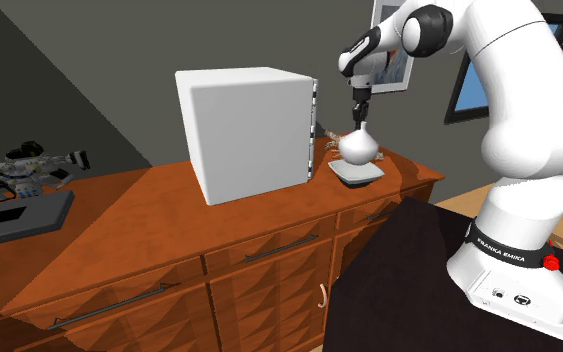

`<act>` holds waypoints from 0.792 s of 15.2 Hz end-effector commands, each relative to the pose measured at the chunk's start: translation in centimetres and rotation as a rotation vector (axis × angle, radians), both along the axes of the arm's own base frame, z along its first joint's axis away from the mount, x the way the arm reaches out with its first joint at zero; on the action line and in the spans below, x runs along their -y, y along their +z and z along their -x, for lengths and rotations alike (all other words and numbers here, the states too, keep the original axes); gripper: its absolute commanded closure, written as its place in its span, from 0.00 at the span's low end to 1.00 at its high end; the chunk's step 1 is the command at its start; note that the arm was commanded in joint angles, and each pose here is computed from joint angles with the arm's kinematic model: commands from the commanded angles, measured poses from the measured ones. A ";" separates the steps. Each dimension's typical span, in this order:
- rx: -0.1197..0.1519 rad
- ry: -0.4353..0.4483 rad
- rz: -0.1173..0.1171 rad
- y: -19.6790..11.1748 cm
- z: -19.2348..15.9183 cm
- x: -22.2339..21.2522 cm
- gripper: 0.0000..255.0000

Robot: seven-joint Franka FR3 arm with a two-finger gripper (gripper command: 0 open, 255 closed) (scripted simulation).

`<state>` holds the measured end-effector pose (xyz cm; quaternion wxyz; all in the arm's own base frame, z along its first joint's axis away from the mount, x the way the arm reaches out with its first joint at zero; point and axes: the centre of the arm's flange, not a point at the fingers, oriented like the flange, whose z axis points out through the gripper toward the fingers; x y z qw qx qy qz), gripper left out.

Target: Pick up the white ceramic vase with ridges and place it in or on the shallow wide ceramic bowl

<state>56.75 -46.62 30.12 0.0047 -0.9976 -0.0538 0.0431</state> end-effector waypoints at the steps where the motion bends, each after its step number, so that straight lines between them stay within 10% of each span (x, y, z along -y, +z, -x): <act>1: 0.001 0.000 0.001 -1.0 0.0 0.1 1.00; 12: 0.001 0.000 0.001 -3.7 0.0 0.1 1.00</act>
